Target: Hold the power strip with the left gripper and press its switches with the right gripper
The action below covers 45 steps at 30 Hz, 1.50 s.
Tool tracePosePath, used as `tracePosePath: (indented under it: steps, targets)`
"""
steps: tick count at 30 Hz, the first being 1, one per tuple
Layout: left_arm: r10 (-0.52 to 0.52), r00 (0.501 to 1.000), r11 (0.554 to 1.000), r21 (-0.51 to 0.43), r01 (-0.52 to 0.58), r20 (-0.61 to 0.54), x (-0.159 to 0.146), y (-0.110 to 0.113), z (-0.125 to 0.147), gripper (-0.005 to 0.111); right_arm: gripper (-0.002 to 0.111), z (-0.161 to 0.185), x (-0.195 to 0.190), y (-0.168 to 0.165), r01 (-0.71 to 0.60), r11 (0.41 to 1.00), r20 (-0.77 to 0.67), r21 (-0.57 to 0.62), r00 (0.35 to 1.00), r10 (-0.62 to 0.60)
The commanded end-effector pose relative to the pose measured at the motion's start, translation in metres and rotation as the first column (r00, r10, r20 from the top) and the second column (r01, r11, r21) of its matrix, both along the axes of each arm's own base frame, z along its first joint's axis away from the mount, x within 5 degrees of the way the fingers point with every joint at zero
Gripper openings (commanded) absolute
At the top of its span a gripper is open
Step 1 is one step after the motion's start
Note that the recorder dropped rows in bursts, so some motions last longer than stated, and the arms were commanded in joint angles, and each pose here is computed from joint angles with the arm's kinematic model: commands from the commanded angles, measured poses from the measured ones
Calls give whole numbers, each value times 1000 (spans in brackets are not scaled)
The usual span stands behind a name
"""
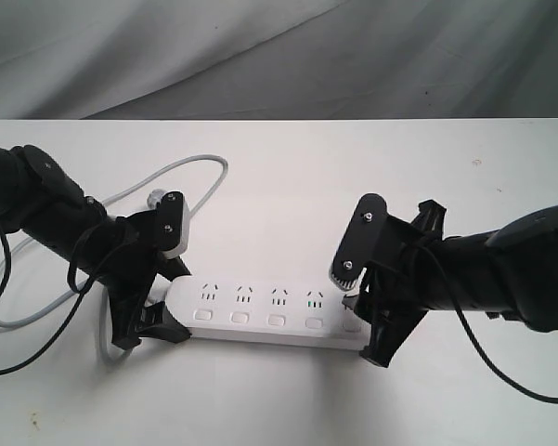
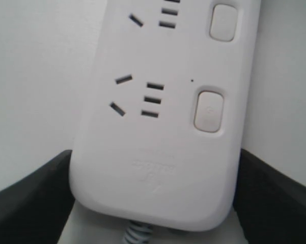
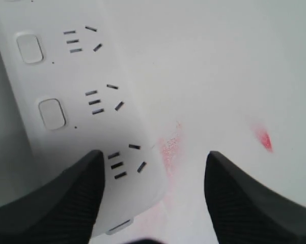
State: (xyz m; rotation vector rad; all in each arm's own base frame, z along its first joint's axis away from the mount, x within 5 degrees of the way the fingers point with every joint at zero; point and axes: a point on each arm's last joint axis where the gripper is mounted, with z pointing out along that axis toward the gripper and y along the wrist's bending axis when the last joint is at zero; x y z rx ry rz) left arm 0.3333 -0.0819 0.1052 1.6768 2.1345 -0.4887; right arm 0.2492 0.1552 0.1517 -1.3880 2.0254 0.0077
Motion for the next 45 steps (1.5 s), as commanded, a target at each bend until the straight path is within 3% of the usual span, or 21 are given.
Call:
tracePosePath:
  steps: [1, 33, 37, 45]
  targets:
    - [14, 1000, 1000, -10, -13, 3, 1, -1, 2, 56, 54, -2, -1, -2, -12, 1000, -8, -1, 1000, 12]
    - [14, 1000, 1000, -10, -13, 3, 1, -1, 2, 56, 54, -48, -10, -3, -50, 997, -169, -64, 985, 38]
    - [14, 1000, 1000, -10, -13, 3, 1, -1, 2, 56, 54, -29, -9, -3, -39, 999, -111, -32, 993, 36]
    - [14, 1000, 1000, -10, -13, 3, 1, -1, 2, 56, 54, 53, -17, -12, 5, 994, 144, 112, 989, -21]
